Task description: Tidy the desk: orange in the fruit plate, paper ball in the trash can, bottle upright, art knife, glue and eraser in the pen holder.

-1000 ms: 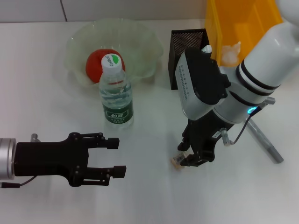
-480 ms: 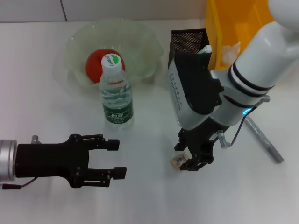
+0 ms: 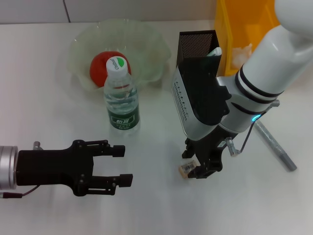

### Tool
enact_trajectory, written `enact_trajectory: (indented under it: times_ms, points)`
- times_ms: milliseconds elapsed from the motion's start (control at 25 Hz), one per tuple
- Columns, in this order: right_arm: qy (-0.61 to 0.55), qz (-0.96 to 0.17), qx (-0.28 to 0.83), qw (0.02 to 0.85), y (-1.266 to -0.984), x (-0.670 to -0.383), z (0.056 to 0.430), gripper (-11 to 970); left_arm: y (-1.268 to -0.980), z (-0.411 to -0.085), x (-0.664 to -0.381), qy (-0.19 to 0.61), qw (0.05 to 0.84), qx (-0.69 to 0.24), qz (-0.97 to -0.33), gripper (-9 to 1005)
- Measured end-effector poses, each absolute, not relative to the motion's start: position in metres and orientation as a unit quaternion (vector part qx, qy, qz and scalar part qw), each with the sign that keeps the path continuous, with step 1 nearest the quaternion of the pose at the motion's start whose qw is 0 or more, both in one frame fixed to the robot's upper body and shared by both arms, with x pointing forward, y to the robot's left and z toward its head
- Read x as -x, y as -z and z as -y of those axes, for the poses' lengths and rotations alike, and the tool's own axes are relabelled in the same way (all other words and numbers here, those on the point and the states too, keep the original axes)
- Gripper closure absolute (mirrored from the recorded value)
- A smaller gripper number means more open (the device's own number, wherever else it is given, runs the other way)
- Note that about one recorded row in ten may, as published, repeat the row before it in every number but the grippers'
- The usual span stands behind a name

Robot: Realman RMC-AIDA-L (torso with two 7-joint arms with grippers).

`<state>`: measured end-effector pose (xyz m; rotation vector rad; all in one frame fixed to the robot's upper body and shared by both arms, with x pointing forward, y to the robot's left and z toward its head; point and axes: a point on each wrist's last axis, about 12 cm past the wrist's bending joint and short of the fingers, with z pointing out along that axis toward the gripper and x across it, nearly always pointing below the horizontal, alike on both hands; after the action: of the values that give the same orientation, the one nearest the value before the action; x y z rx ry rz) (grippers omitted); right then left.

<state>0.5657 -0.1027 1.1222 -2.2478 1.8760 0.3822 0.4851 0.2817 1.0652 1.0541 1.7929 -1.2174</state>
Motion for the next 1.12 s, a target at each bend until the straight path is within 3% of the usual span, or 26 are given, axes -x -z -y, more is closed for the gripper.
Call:
enact_trajectory:
  times_ms: [200,400,840,1120]
  points:
    - [-0.125,-0.634,0.757,0.097,-1.1206,-0.5671,0.1027,516,-1.0655,-0.2811,-0.4858,0.472,0.358,-0.409,-0.694,213]
    - [-0.121,-0.630,0.762,0.091,-1.1188,-0.5655,0.1023,623,-1.0660,-0.2803,-0.4867,0.472,0.358,-0.410,-0.693,213]
    - [-0.116,-0.628,0.764,0.092,-1.1188,-0.5654,0.1017,616,-1.0655,-0.2806,-0.4868,0.470,0.359,-0.410,-0.694,213]
    - [-0.125,-0.630,0.758,0.114,-1.1270,-0.5645,0.1044,701,-1.0649,-0.2811,-0.4869,0.467,0.360,-0.410,-0.696,213]
